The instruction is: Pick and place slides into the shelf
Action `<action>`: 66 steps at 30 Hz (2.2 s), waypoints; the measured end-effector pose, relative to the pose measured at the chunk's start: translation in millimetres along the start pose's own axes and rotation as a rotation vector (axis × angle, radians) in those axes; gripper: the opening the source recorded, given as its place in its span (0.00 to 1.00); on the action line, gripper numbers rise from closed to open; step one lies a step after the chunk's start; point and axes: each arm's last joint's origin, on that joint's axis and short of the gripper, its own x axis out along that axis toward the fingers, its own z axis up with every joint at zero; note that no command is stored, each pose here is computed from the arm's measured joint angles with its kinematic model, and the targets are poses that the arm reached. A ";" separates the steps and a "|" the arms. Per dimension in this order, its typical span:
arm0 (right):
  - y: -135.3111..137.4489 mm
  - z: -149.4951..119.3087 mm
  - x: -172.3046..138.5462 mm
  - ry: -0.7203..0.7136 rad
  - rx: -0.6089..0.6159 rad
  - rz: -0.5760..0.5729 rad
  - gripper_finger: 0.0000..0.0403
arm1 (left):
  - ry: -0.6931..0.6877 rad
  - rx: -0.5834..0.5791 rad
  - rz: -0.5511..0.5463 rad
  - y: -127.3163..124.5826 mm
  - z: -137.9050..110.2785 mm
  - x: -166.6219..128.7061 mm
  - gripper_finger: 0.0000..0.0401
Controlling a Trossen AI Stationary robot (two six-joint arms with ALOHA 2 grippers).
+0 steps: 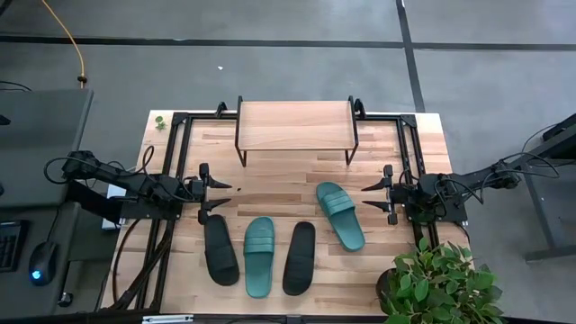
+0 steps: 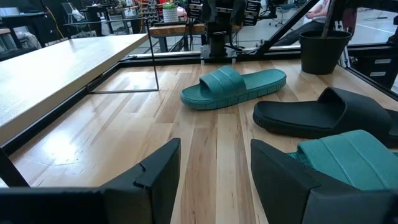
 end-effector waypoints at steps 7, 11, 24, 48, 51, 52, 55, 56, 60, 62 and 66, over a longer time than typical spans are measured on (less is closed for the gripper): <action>0.0 0.0 0.0 0.000 0.000 0.000 0.39 | 0.000 0.000 0.000 0.0 0.0 0.0 0.44; 0.0 0.0 0.0 0.000 0.000 -0.001 0.39 | 0.000 0.000 0.000 0.0 0.0 0.0 0.44; 0.0 -0.1 0.0 0.000 0.000 -0.001 0.39 | 0.000 0.002 0.000 0.0 0.0 0.0 0.44; 0.0 0.0 0.0 0.000 0.000 -0.001 0.39 | -0.012 0.023 0.000 0.0 1.3 0.0 0.44; 0.0 0.0 0.0 0.000 0.000 0.000 0.39 | -0.013 0.022 0.001 0.0 1.4 0.0 0.44; 0.0 0.0 0.0 0.000 0.000 0.000 0.39 | -0.013 0.022 0.000 0.0 1.4 0.0 0.44; 0.0 -0.1 0.0 0.000 0.000 0.000 0.39 | -0.014 0.022 0.001 0.0 1.4 0.0 0.44; 0.0 0.0 0.0 0.000 0.000 0.000 0.39 | -0.014 0.022 0.001 0.0 1.4 0.0 0.44; 0.0 0.0 0.0 0.000 0.000 0.000 0.39 | -0.014 0.021 0.001 0.0 1.4 0.0 0.44; 0.0 0.0 0.0 0.000 0.000 0.000 0.39 | -0.013 0.020 0.000 0.0 1.4 0.0 0.44; 0.0 0.0 0.0 0.000 0.000 0.000 0.39 | -0.012 0.012 0.000 0.0 1.3 0.0 0.44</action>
